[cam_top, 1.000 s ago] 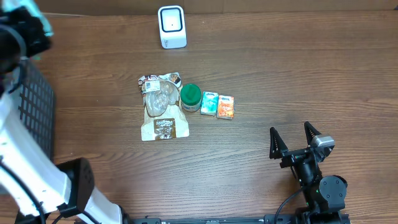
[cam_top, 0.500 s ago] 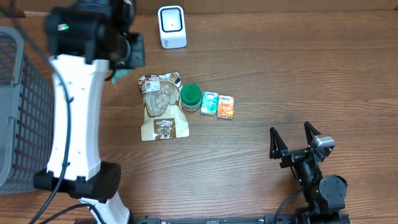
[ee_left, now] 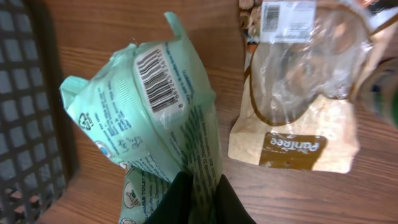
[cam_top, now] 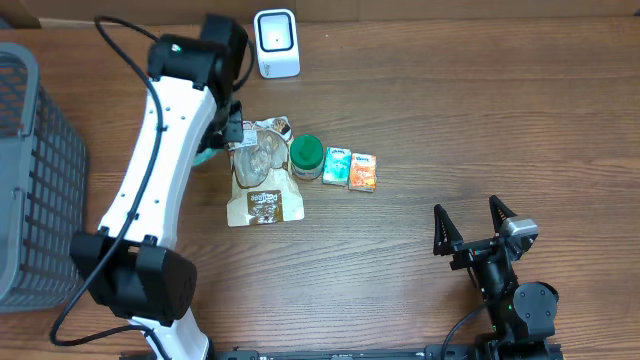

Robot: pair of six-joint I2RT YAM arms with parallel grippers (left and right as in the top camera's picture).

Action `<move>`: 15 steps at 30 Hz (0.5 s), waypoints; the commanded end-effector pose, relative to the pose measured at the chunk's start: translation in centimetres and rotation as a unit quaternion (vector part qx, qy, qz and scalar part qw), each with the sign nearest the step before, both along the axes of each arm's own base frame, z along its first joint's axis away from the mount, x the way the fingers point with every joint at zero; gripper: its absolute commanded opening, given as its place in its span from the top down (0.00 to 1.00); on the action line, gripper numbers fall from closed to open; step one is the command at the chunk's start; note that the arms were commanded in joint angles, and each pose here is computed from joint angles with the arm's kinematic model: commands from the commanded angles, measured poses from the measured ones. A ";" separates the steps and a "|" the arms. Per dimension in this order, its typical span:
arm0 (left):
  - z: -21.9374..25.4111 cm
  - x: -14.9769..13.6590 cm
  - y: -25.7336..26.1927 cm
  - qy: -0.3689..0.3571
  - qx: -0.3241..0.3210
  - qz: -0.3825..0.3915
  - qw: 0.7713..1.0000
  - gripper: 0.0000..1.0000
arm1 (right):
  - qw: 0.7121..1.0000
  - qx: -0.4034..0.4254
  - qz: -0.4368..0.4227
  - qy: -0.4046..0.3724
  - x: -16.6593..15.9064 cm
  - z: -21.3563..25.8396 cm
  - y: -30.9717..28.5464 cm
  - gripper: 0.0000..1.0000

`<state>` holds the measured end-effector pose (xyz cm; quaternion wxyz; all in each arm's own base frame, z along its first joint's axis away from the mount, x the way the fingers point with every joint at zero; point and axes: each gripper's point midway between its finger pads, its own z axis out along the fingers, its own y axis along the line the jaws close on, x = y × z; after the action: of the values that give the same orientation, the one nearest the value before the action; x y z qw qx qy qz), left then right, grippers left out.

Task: Scan the item barcode
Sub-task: 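Carry the wipes pack left of the mushroom bag and release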

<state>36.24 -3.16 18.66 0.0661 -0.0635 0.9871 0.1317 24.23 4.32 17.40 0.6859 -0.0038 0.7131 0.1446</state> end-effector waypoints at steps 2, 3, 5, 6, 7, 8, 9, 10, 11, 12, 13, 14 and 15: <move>-2.8 -0.5 0.6 0.013 0.019 0.022 0.999 0.96 | 1.000 0.002 0.002 -0.001 0.0 -0.2 0.0 0.00; -3.5 -0.5 0.7 0.015 0.020 0.022 0.999 0.96 | 1.000 0.002 0.002 -0.001 0.0 -0.2 0.0 0.00; -4.9 -0.6 0.7 0.018 0.021 0.022 0.999 0.96 | 1.000 0.002 0.002 -0.001 0.0 -0.2 0.0 0.00; -5.4 -0.5 0.7 0.018 0.021 0.019 0.999 0.96 | 1.000 0.002 0.002 -0.001 0.0 -0.2 0.0 0.00; -6.1 -0.5 0.7 0.019 0.021 0.012 1.000 0.96 | 1.000 0.002 0.002 -0.001 0.0 -0.2 0.0 0.00; -6.8 -0.4 0.7 0.020 0.022 0.006 1.000 0.95 | 1.000 0.002 0.002 -0.001 0.0 -0.2 0.0 0.00; -7.5 -0.4 0.7 0.019 0.022 0.002 1.000 0.96 | 1.000 0.002 0.002 -0.001 0.0 -0.2 0.0 0.00; -8.0 -0.3 0.7 0.019 0.022 -0.001 1.000 0.96 | 1.000 0.002 0.002 -0.001 0.0 -0.2 0.0 0.00; -8.7 -0.3 0.7 0.017 0.022 -0.003 1.000 0.96 | 1.000 0.002 0.002 -0.001 0.0 -0.2 0.0 0.00; -9.4 -0.3 0.7 0.017 0.022 -0.008 1.000 0.96 | 1.000 0.002 0.002 -0.001 0.0 -0.2 0.0 0.00; -9.9 -0.3 0.7 0.017 0.022 -0.014 1.000 0.96 | 1.000 0.002 0.002 -0.001 0.0 -0.2 0.0 0.00; -10.4 -0.3 0.7 0.017 0.022 -0.021 0.999 0.96 | 1.000 0.002 0.002 -0.001 0.0 -0.2 0.0 0.00; -10.9 -0.3 0.7 0.017 0.022 -0.027 0.999 0.96 | 1.000 0.002 0.002 -0.001 0.0 -0.2 0.0 0.00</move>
<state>36.46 -3.01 8.76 0.0617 -0.0590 0.9866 0.1391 24.23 4.33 17.40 0.6858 -0.0038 0.7133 0.1448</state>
